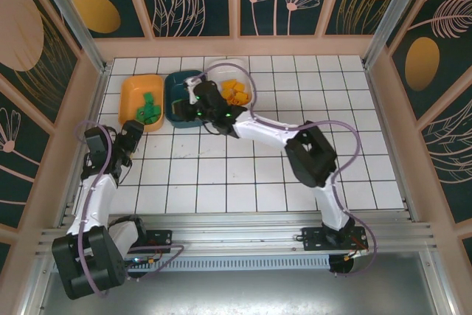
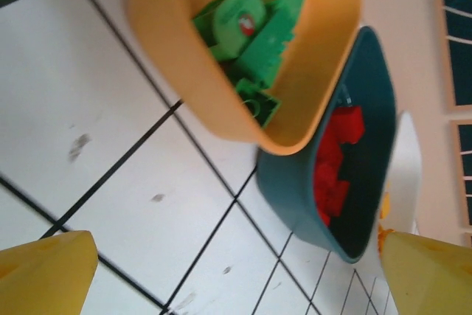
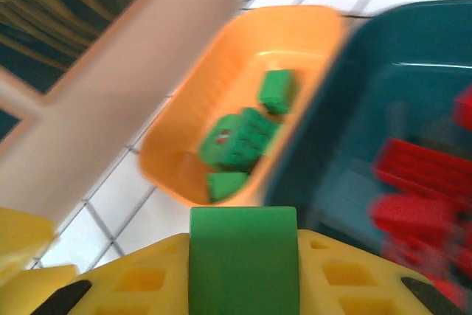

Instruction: Sort the legos into containers by color

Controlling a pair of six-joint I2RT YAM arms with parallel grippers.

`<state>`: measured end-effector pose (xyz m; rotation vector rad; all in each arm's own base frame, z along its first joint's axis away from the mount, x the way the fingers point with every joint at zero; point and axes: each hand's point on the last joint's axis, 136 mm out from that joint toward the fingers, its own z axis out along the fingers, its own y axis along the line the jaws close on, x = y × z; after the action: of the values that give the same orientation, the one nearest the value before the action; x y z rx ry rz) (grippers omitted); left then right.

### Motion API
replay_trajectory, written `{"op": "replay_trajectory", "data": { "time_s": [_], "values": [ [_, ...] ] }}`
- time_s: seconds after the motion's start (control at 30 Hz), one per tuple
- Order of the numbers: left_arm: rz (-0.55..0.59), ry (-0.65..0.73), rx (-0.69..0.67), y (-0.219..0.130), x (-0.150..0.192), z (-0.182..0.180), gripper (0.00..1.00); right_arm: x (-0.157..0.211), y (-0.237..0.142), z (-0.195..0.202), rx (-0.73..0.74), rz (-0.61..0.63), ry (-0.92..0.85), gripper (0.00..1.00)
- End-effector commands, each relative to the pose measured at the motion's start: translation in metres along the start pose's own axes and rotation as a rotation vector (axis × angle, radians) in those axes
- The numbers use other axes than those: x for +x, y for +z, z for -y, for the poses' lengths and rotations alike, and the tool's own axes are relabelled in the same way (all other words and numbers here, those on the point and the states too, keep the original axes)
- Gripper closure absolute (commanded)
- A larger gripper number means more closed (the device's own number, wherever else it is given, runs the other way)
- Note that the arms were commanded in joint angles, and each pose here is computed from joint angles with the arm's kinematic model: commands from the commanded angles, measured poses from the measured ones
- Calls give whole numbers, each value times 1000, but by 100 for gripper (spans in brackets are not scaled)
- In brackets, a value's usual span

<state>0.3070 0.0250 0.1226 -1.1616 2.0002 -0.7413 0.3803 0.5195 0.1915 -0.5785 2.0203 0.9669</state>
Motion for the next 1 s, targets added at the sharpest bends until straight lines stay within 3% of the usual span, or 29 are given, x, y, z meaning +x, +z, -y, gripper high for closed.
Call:
{"op": "replay_trajectory", "data": {
  "time_s": [0.0,0.27,0.67,0.7,0.8,0.87,0.97],
  "values": [
    [-26,5,-8,-7,8,-6,2,15,32,-5,-80,-67,-84,72],
    [-48,35,6,-12,19,-12,2,25,87,-14,-170,-81,-134,73],
    [-76,53,79,-9,30,-9,2,30,109,-17,-153,-55,-156,71],
    [-75,55,87,-10,29,-8,1,30,112,-17,-151,-52,-157,70],
    [-85,58,113,-10,32,-4,2,26,118,-17,-150,-33,-142,45],
    [-95,61,125,-11,33,-2,2,25,119,-20,-149,-30,-149,35],
    [-100,71,139,-14,34,2,2,16,111,-29,-131,-24,-186,27]
  ]
}}
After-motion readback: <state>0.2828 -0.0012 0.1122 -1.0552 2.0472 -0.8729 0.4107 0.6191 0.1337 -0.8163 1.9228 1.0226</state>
